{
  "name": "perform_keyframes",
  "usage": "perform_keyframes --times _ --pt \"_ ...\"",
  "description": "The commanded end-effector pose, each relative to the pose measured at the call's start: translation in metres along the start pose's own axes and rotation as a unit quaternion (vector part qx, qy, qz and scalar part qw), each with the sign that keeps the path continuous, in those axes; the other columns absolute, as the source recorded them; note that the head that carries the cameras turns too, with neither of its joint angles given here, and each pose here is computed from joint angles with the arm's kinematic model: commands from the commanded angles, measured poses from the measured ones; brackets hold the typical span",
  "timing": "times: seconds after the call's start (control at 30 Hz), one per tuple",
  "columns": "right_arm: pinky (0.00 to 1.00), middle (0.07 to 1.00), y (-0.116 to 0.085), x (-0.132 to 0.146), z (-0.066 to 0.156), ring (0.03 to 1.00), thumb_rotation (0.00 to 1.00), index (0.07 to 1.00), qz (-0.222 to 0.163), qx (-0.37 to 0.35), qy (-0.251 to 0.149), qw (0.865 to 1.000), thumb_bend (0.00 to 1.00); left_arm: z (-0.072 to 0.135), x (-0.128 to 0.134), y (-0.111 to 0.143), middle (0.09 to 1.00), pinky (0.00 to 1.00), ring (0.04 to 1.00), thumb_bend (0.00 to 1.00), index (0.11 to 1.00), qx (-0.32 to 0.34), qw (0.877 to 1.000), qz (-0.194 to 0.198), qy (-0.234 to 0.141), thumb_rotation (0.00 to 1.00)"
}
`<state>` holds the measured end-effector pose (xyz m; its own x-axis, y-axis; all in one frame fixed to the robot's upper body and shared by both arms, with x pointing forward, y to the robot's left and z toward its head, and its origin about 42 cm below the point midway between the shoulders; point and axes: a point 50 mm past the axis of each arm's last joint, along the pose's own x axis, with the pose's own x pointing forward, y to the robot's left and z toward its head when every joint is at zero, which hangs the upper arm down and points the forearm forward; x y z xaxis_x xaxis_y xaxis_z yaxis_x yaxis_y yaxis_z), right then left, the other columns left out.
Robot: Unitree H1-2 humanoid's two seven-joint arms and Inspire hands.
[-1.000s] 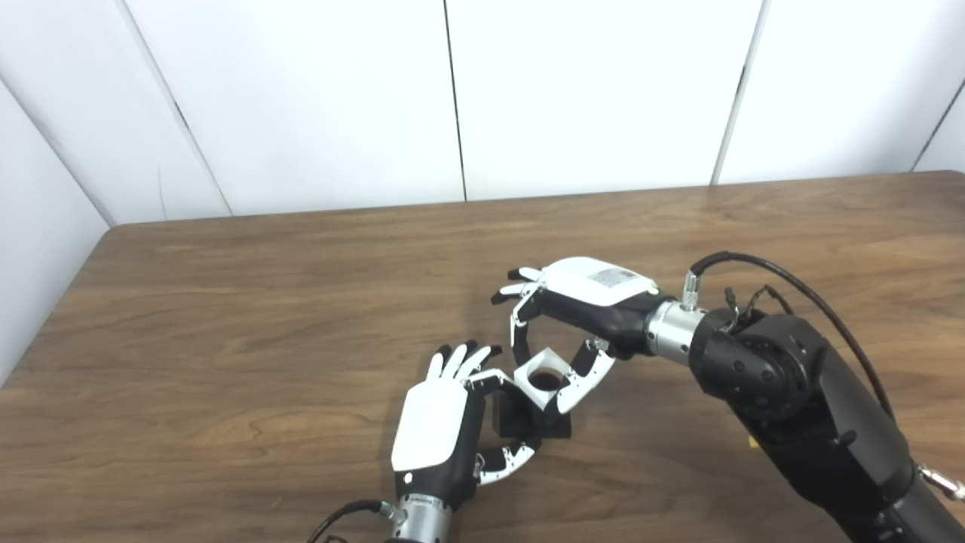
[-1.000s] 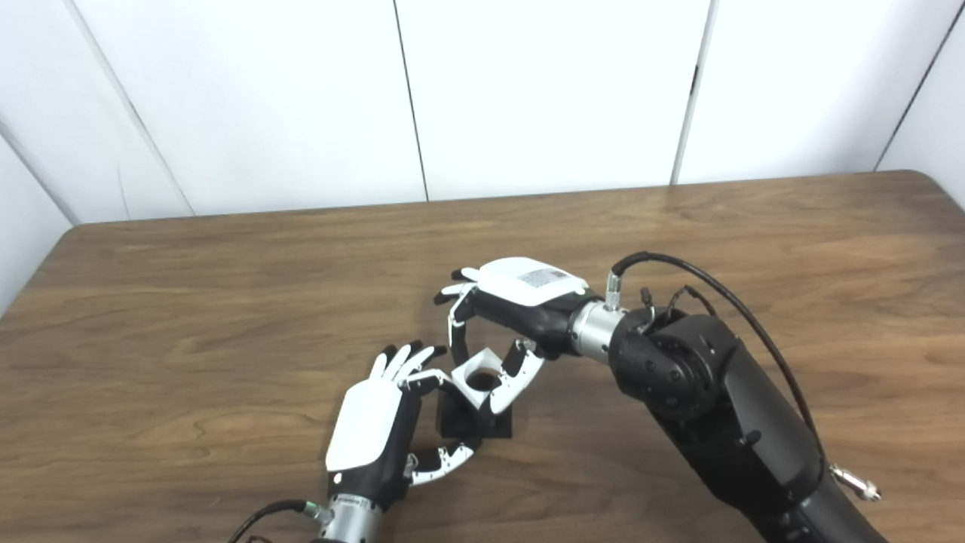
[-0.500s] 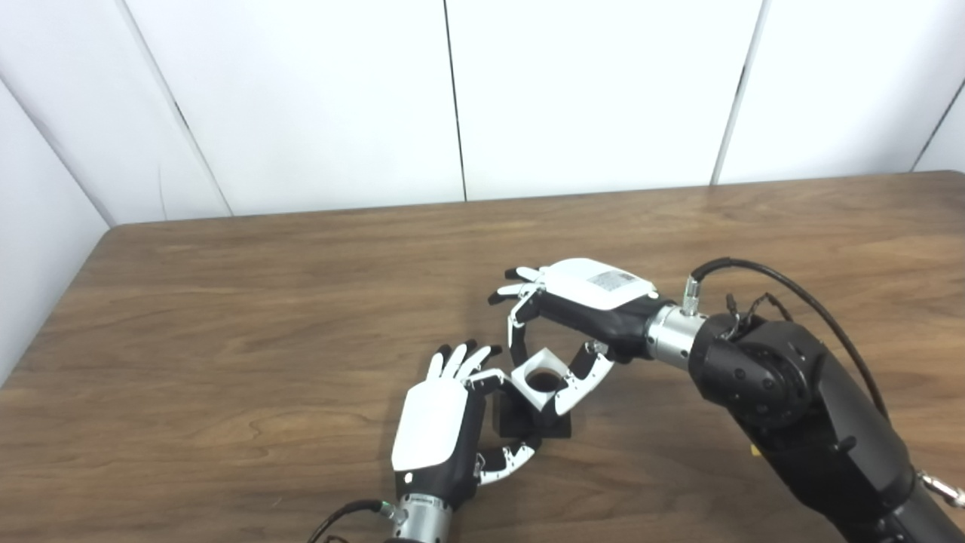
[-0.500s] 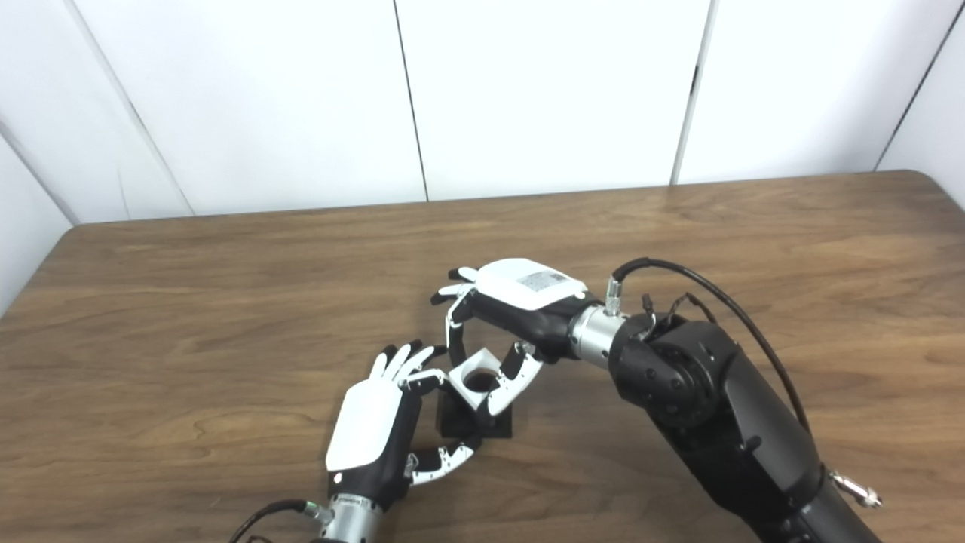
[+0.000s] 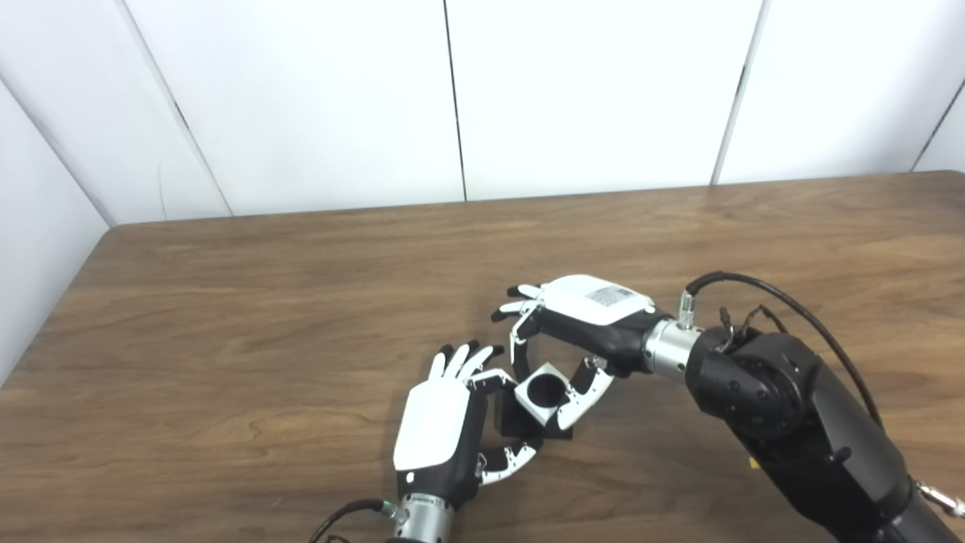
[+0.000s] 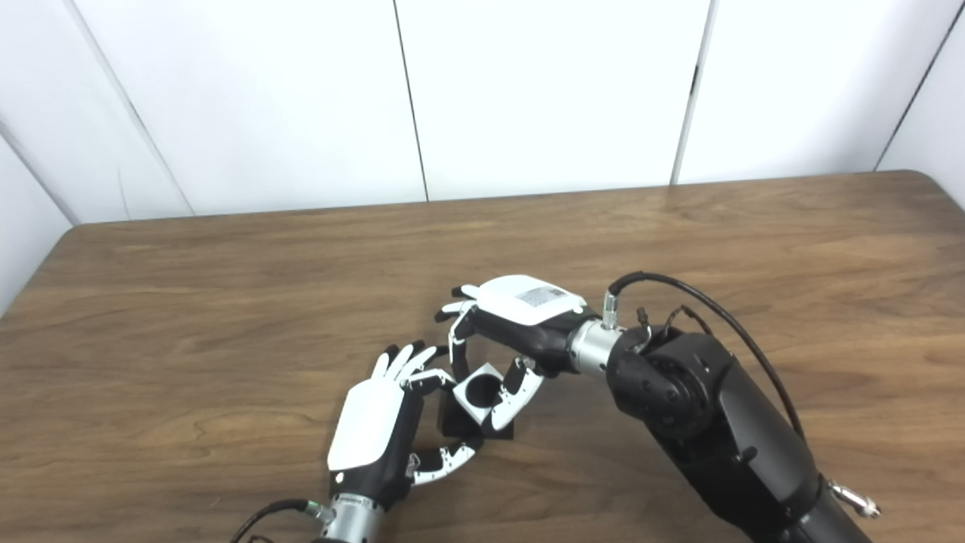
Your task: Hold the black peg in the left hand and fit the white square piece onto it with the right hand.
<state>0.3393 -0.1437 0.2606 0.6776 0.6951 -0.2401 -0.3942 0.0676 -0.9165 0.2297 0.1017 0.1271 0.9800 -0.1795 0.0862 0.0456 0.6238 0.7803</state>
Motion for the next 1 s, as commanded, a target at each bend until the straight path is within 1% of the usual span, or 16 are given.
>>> perform_keyframes --times 0.0,0.2,0.4,0.43,0.47,0.5,0.57,0.6,0.7,0.8,0.83,0.87,0.9,0.97 --pt "1.00 0.908 -0.016 -0.001 0.008 1.000 0.16 0.490 -0.019 -0.020 -0.016 0.999 0.52 0.005 -0.007 -0.019 0.880 1.00 0.948 0.51 0.492 -0.006 0.999 -0.027 0.020 0.08" --pt "1.00 0.905 -0.014 -0.004 0.005 1.000 0.15 0.490 -0.018 -0.022 -0.018 0.999 0.52 0.005 -0.007 -0.019 0.879 1.00 0.947 0.51 0.492 -0.006 0.999 -0.027 0.020 0.08" --pt "1.00 0.911 -0.010 -0.005 0.002 1.000 0.15 0.492 -0.010 -0.012 -0.011 1.000 0.52 0.005 -0.007 -0.019 0.879 1.00 0.949 0.51 0.492 -0.008 0.999 -0.027 0.019 0.08" --pt "1.00 0.913 -0.010 -0.005 0.002 1.000 0.18 0.518 -0.008 -0.009 -0.008 1.000 0.60 0.005 -0.007 -0.018 0.879 1.00 0.950 0.51 0.492 -0.008 0.999 -0.028 0.020 0.08" --pt "1.00 0.916 -0.010 -0.005 0.002 1.000 0.24 0.573 -0.007 -0.007 -0.005 1.000 0.76 0.005 -0.007 -0.018 0.880 1.00 0.950 0.51 0.492 -0.007 0.999 -0.029 0.020 0.08" --pt "1.00 0.918 -0.010 -0.005 0.002 1.000 0.28 0.611 -0.007 -0.007 -0.004 1.000 0.86 0.004 -0.007 -0.018 0.880 1.00 0.951 0.51 0.492 -0.006 0.999 -0.030 0.021 0.08" --pt "1.00 0.918 -0.010 -0.005 0.001 1.000 0.30 0.649 -0.006 -0.008 0.001 1.000 0.93 0.004 -0.007 -0.017 0.877 1.00 0.948 0.51 0.493 -0.003 0.999 -0.030 0.021 0.08" --pt "1.00 0.918 -0.010 -0.005 0.001 1.000 0.31 0.662 -0.006 -0.009 0.002 1.000 0.95 0.004 -0.007 -0.017 0.875 1.00 0.946 0.51 0.493 -0.002 0.999 -0.030 0.020 0.08" --pt "1.00 0.917 -0.010 -0.005 0.000 1.000 0.35 0.683 -0.004 -0.014 0.005 1.000 0.98 0.004 -0.007 -0.017 0.871 1.00 0.942 0.51 0.494 0.000 0.999 -0.030 0.020 0.09" --pt "1.00 0.916 -0.010 -0.005 -0.001 1.000 0.36 0.683 -0.005 -0.014 0.006 1.000 1.00 0.004 -0.006 -0.017 0.869 0.99 0.941 0.51 0.495 0.002 0.999 -0.033 0.019 0.09" --pt "1.00 0.916 -0.009 -0.006 -0.002 1.000 0.36 0.683 -0.005 -0.014 0.006 1.000 1.00 0.004 -0.006 -0.017 0.869 1.00 0.940 0.65 0.581 0.001 0.999 -0.034 0.019 0.23" --pt "1.00 0.915 -0.009 -0.006 -0.002 1.000 0.36 0.682 -0.005 -0.014 0.006 1.000 1.00 0.004 -0.006 -0.017 0.868 1.00 0.939 0.70 0.616 0.001 0.999 -0.034 0.019 0.29" --pt "1.00 0.915 -0.009 -0.006 -0.002 1.000 0.36 0.680 -0.005 -0.014 0.006 1.000 1.00 0.004 -0.006 -0.017 0.866 1.00 0.937 0.74 0.654 0.000 0.999 -0.035 0.019 0.33" --pt "1.00 0.915 -0.009 -0.006 -0.003 1.000 0.36 0.678 -0.005 -0.014 0.006 1.000 1.00 0.005 -0.006 -0.017 0.865 1.00 0.937 0.76 0.686 -0.004 0.999 -0.037 0.022 0.35"
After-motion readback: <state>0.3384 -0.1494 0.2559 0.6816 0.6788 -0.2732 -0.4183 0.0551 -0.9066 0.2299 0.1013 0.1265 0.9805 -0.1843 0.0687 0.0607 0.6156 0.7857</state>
